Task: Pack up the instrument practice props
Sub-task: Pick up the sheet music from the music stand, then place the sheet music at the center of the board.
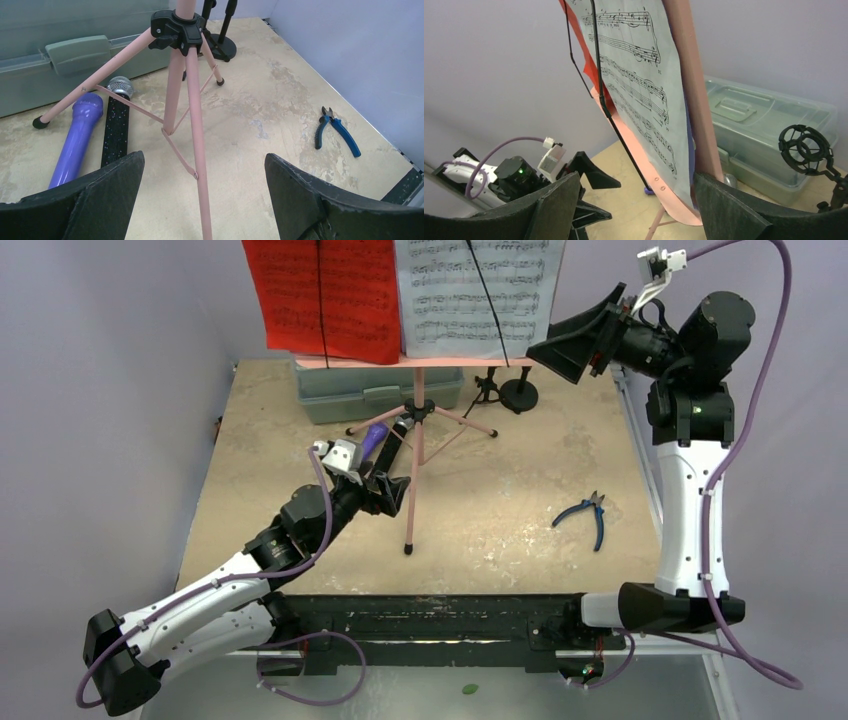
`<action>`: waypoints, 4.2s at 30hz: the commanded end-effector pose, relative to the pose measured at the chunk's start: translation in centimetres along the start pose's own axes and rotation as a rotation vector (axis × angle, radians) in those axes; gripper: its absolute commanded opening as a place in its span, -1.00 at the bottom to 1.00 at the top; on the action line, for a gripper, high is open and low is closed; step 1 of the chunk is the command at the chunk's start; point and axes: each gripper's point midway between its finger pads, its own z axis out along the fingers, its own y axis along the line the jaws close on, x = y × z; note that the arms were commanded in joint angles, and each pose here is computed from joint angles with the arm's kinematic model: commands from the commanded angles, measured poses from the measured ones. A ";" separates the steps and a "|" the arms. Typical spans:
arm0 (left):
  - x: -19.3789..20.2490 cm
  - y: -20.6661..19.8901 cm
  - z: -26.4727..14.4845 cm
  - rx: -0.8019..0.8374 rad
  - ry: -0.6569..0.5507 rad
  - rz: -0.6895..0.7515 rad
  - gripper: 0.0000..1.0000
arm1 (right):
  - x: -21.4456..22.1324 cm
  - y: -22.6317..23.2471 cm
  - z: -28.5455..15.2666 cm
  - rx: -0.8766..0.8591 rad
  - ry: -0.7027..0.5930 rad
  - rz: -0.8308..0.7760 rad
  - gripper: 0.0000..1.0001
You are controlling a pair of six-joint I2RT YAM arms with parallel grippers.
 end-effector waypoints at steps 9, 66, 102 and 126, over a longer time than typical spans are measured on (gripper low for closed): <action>-0.9 -0.2 0.0 0.003 -0.029 -0.021 0.81 | -0.7 3.7 -0.1 -0.124 0.003 -0.083 0.08; -1.4 0.5 -1.4 -0.024 -0.030 -0.038 0.81 | -11.4 7.5 -4.5 -0.056 -0.154 -0.487 -1.00; -1.5 0.8 -1.5 -0.036 -0.034 -0.024 0.81 | -12.3 -1.1 -13.4 0.312 -0.239 -0.404 -1.00; -0.6 0.7 -0.7 -0.035 -0.013 -0.016 0.82 | 5.8 -21.7 -21.4 0.821 -0.140 -0.003 -1.00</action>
